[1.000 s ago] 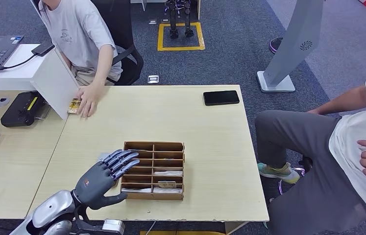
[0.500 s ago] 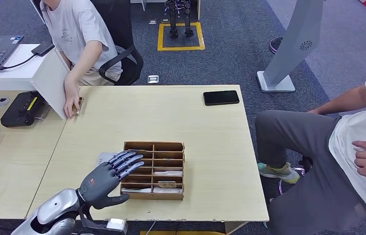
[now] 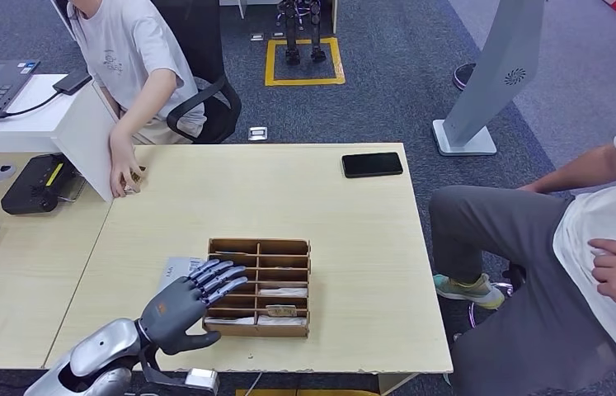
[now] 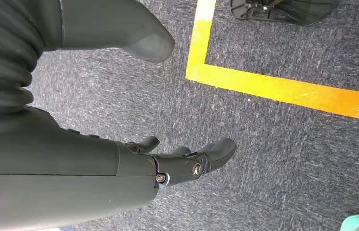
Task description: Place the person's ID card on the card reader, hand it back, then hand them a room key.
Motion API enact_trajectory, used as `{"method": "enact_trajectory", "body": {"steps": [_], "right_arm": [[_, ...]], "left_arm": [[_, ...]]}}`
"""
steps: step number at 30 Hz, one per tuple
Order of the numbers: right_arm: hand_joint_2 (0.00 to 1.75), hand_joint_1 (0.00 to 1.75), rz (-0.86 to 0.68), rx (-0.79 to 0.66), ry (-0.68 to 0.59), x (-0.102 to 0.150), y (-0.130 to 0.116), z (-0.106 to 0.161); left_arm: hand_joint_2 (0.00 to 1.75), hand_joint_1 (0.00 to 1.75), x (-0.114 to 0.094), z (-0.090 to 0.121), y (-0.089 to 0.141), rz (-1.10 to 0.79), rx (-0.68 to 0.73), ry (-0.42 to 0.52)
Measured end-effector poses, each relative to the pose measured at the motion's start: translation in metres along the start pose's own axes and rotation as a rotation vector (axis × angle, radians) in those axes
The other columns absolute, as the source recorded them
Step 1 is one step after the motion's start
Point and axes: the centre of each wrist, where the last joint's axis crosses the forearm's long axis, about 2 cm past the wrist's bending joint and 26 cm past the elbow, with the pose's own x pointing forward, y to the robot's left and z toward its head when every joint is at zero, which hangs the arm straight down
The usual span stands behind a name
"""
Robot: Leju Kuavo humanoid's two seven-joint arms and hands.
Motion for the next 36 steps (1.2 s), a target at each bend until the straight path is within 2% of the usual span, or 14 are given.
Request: {"method": "enact_trajectory", "body": {"steps": [23, 27, 36], "right_arm": [[1.75, 0.0, 0.002, -0.001, -0.001, 0.0, 0.0, 0.0], [1.75, 0.0, 0.002, -0.001, -0.001, 0.0, 0.0, 0.0], [1.75, 0.0, 0.002, -0.003, -0.001, 0.0, -0.001, 0.0]], "left_arm": [[1.75, 0.0, -0.002, 0.002, -0.01, -0.011, -0.055, 0.03], [1.75, 1.71, -0.003, 0.002, -0.012, -0.005, -0.063, 0.034], [1.75, 1.75, -0.007, 0.0, -0.008, 0.033, -0.071, 0.024]]}}
